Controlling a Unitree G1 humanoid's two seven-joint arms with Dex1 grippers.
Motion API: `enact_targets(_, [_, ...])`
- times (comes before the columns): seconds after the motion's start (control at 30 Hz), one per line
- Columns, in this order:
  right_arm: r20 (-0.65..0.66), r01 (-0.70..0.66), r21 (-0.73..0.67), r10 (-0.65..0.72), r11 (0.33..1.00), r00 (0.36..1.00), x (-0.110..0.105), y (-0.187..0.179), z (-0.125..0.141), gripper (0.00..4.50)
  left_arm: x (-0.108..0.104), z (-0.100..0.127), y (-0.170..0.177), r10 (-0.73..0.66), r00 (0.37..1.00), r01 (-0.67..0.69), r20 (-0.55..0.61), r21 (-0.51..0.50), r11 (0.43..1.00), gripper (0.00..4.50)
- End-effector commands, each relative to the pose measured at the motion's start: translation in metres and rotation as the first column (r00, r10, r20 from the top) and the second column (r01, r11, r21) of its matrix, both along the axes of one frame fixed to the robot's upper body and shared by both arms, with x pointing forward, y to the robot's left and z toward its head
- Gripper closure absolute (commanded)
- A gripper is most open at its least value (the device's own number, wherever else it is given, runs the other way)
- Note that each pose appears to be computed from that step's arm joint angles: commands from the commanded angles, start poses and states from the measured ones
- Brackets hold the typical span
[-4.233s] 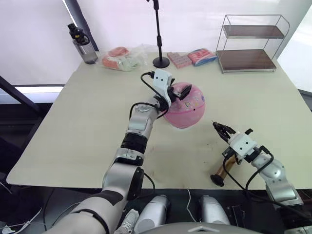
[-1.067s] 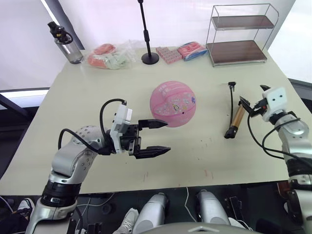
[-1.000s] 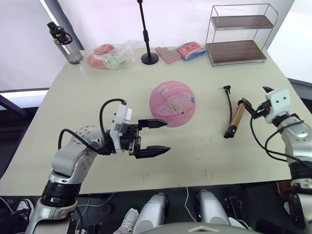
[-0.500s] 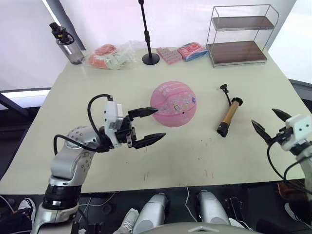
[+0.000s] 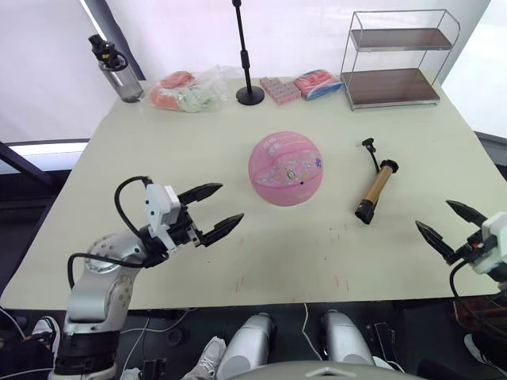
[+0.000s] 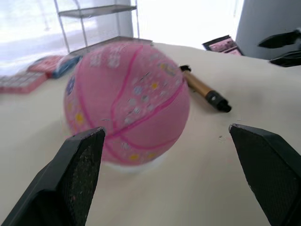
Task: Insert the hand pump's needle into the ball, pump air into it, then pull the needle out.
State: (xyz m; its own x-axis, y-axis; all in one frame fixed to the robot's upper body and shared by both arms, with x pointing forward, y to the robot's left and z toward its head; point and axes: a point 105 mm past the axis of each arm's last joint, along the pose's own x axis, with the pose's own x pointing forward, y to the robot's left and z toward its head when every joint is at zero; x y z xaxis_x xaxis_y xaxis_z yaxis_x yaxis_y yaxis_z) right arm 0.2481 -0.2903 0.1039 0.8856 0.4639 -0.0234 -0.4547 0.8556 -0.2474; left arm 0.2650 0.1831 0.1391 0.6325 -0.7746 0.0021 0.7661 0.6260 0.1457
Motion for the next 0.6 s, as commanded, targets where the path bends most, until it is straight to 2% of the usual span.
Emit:
enact_targets(0.03, [0.032,-0.012,-0.012,0.013,1.000,0.999,-0.011,-0.010,0.004,0.01,-0.002,0.000,0.016,0.104,0.994,-0.104,0.031,0.006,0.995,0.00])
enact_targets(0.23, [-0.005,-0.008,-0.014,0.008,1.000,1.000,-0.024,-0.025,-0.012,0.01,-0.007,-0.034,0.047,0.283,0.958,-0.278,-0.045,0.089,0.956,0.00])
enact_targets(0.43, [-0.038,-0.016,-0.018,0.015,1.000,0.999,-0.032,-0.032,-0.019,0.01,-0.014,-0.057,0.070,0.397,0.914,-0.382,-0.081,0.153,0.911,0.00])
enact_targets(0.6, [-0.055,-0.037,-0.018,0.036,0.999,0.998,-0.035,-0.032,-0.021,0.01,-0.020,-0.068,0.072,0.415,0.907,-0.394,-0.071,0.204,0.896,0.00])
